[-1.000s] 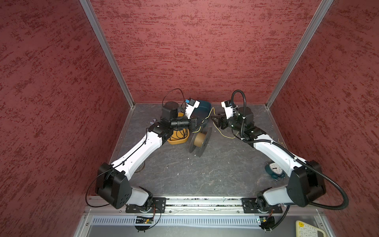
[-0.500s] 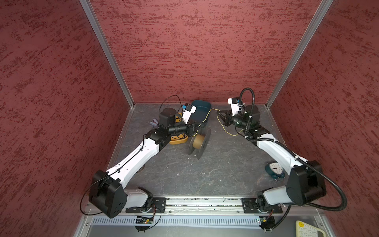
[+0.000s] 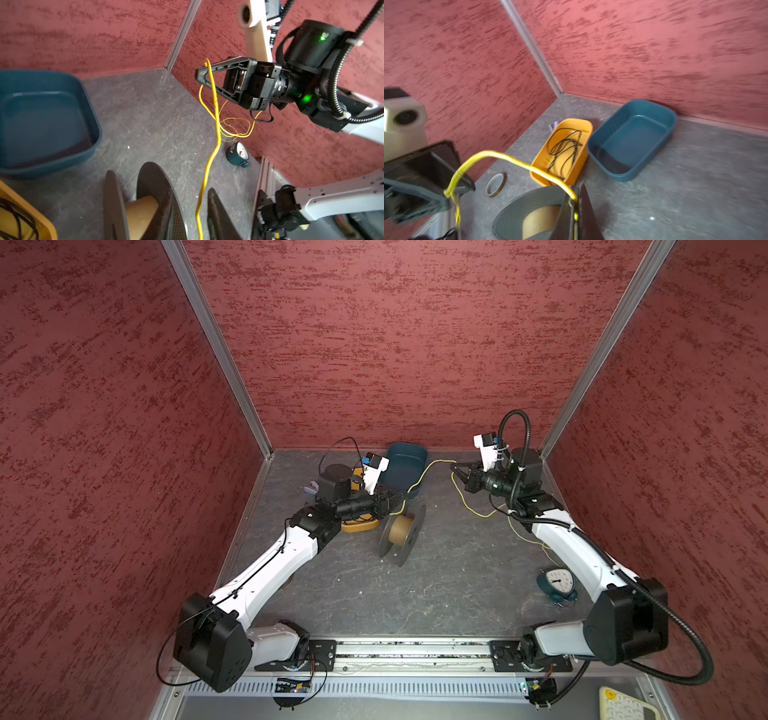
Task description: Wrap the cables
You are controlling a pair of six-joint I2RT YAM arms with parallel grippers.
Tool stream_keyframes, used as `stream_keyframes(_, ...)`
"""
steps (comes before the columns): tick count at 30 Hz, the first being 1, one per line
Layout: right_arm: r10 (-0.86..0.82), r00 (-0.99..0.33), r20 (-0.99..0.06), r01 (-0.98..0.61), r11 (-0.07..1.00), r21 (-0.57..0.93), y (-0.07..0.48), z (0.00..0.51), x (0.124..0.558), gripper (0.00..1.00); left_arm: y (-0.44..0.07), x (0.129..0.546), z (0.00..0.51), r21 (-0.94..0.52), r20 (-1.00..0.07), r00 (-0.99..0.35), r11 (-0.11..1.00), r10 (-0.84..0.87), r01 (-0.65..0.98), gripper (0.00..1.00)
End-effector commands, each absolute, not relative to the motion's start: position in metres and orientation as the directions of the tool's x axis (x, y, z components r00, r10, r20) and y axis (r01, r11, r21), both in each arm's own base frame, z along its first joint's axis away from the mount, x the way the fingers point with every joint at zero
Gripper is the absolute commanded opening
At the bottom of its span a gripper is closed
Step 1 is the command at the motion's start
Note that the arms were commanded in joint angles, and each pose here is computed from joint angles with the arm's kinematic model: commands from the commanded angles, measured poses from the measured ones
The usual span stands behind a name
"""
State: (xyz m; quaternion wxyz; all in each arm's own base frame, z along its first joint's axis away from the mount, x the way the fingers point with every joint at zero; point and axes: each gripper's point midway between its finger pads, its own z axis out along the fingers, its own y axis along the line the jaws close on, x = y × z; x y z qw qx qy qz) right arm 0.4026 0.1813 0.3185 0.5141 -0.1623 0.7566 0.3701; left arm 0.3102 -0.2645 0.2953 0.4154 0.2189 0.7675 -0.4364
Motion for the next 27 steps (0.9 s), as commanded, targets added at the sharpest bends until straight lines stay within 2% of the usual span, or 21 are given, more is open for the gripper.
stream_keyframes(1,0.079,-0.366,-0.927,-0.659,0.682,0.318,0.177,0.338,0.392,0.00,-0.258,0.305,0.292,-0.490,-0.817,-0.577,0.540,-0.009,0.685,0.55)
stream_keyframes(3,0.046,-0.366,-0.930,-0.676,0.673,0.299,0.180,0.337,0.385,0.00,-0.255,0.302,0.292,-0.487,-0.813,-0.582,0.548,-0.001,0.680,0.64)
stream_keyframes(6,0.000,-0.396,-0.918,-0.702,0.645,0.303,0.186,0.333,0.377,0.00,-0.246,0.301,0.291,-0.479,-0.812,-0.583,0.575,-0.003,0.664,0.67)
stream_keyframes(11,-0.084,-0.460,-0.884,-0.735,0.595,0.326,0.206,0.319,0.366,0.00,-0.229,0.303,0.286,-0.478,-0.802,-0.598,0.618,-0.016,0.624,0.67)
stream_keyframes(19,-0.225,-0.515,-0.827,-0.734,0.613,0.291,0.238,0.280,0.366,0.00,-0.216,0.301,0.259,-0.489,-0.765,-0.644,0.673,-0.025,0.555,0.66)
stream_keyframes(27,-0.328,-0.550,-0.768,-0.738,0.621,0.263,0.259,0.250,0.368,0.00,-0.215,0.291,0.243,-0.514,-0.742,-0.670,0.659,-0.019,0.550,0.66)
